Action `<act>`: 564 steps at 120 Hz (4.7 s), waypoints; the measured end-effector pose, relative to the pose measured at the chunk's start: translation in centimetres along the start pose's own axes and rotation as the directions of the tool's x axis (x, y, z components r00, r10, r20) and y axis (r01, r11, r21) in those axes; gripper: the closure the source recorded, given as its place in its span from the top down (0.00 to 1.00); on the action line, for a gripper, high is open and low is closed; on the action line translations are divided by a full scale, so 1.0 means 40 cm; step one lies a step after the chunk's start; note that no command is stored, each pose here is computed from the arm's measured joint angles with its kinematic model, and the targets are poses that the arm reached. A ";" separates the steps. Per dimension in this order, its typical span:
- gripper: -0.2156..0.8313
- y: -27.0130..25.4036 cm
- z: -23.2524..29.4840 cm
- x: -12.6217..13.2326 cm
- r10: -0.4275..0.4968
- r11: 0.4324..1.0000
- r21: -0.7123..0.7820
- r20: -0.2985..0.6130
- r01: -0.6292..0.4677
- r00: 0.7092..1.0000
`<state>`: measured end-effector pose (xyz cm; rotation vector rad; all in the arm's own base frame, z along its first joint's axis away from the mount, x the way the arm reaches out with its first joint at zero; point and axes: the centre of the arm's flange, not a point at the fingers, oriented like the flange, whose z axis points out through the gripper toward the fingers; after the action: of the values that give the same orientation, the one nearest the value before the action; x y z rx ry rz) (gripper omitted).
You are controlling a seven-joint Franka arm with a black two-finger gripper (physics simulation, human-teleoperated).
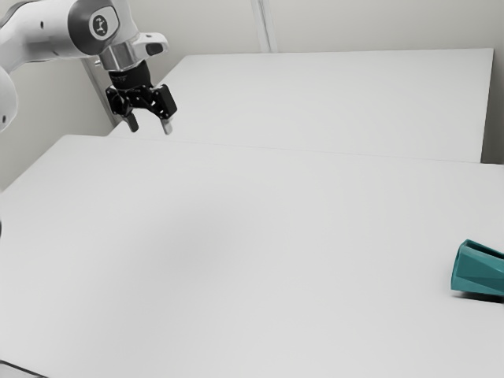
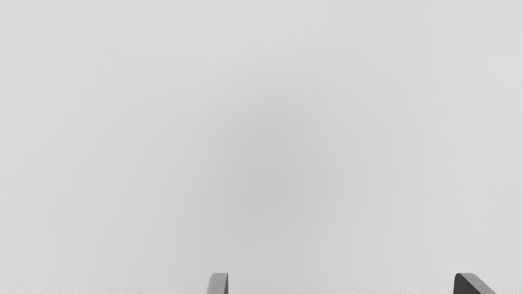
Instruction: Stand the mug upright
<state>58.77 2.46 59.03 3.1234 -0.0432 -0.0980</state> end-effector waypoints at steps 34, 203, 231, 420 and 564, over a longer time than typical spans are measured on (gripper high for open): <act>0.79 0.022 0.004 -0.002 0.015 1.000 -0.013 0.010 -0.015 1.000; 0.79 1.087 0.641 0.034 0.066 0.760 -0.639 -0.106 -0.119 0.992; 0.79 1.175 0.694 0.022 0.014 0.705 -0.703 -0.121 -0.096 0.993; 0.08 1.063 0.516 -0.054 0.036 0.692 -0.688 -0.270 -0.219 0.962; 0.08 0.146 0.392 0.047 0.202 0.979 0.048 -0.055 -0.199 0.978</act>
<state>59.50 -3.68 43.38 3.1392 -0.3630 -0.0005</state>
